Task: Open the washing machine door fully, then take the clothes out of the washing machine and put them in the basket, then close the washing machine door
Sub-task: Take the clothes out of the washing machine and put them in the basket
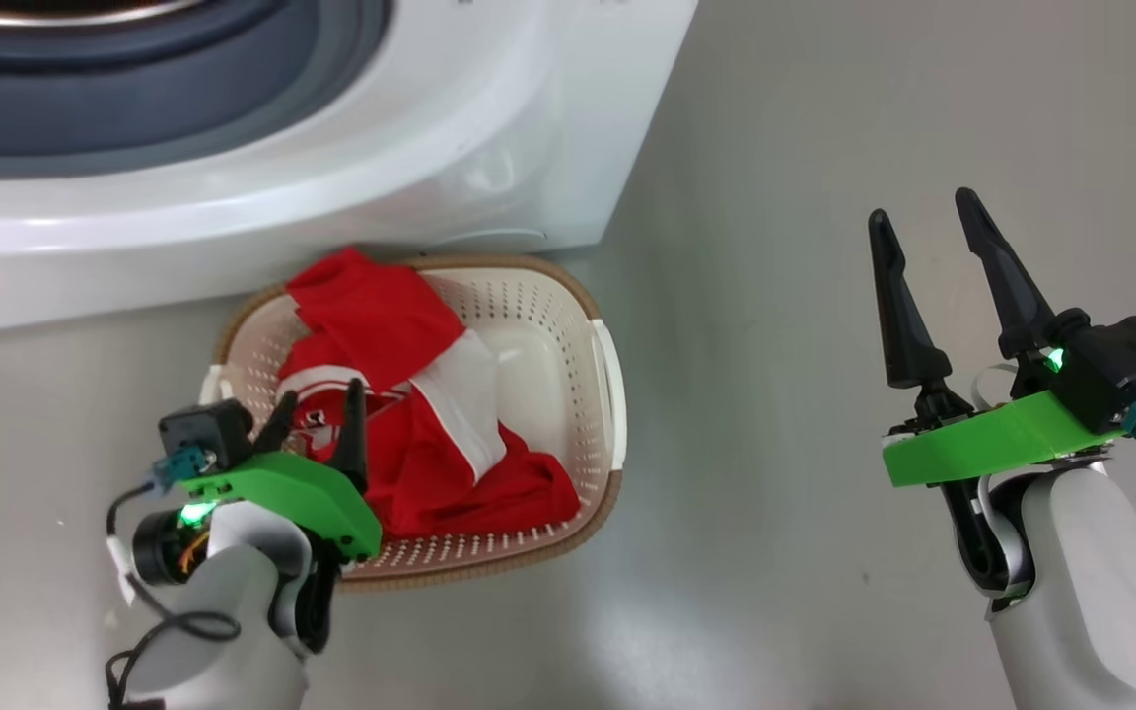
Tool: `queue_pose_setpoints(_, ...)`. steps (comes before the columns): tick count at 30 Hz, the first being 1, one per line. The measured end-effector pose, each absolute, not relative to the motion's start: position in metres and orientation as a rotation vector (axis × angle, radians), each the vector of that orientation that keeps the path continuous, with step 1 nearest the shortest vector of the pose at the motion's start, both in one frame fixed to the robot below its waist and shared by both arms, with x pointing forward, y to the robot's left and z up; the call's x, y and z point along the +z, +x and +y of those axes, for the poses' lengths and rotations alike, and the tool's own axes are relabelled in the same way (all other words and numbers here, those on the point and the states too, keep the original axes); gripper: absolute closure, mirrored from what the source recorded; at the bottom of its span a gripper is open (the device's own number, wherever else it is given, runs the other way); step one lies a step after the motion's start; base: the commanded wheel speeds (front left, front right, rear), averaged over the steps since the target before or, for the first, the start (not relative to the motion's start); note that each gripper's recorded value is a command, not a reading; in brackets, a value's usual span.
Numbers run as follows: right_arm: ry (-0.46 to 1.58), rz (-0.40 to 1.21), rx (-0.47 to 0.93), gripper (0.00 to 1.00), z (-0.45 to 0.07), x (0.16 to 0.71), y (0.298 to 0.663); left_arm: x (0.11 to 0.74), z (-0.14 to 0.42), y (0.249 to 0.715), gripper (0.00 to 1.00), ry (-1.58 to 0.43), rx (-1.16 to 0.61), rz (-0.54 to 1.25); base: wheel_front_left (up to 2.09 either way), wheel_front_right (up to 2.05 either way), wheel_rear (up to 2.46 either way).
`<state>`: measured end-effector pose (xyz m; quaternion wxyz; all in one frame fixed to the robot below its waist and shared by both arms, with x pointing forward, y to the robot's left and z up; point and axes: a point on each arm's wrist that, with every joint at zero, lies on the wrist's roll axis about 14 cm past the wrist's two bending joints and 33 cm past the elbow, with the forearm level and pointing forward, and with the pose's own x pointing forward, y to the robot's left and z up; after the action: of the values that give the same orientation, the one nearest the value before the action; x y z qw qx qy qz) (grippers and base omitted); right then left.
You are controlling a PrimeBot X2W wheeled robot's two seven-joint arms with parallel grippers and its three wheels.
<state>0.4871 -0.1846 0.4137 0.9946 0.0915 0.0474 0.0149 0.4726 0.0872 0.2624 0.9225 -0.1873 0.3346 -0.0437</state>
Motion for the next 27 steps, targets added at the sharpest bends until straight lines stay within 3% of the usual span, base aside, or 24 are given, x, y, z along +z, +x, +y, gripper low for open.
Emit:
queue_pose_setpoints(17,0.178,0.021,0.047,0.0,-0.178,0.457,0.468,0.408,0.142,0.485,0.0,-0.335,-0.009,0.189,0.0,0.0,0.0)
queue_pose_setpoints(27,0.181,-0.028,0.061,0.0,-0.174,0.481,0.451,0.47,0.157,0.462,0.0,-0.33,-0.007,0.015,0.0,0.0,0.0)
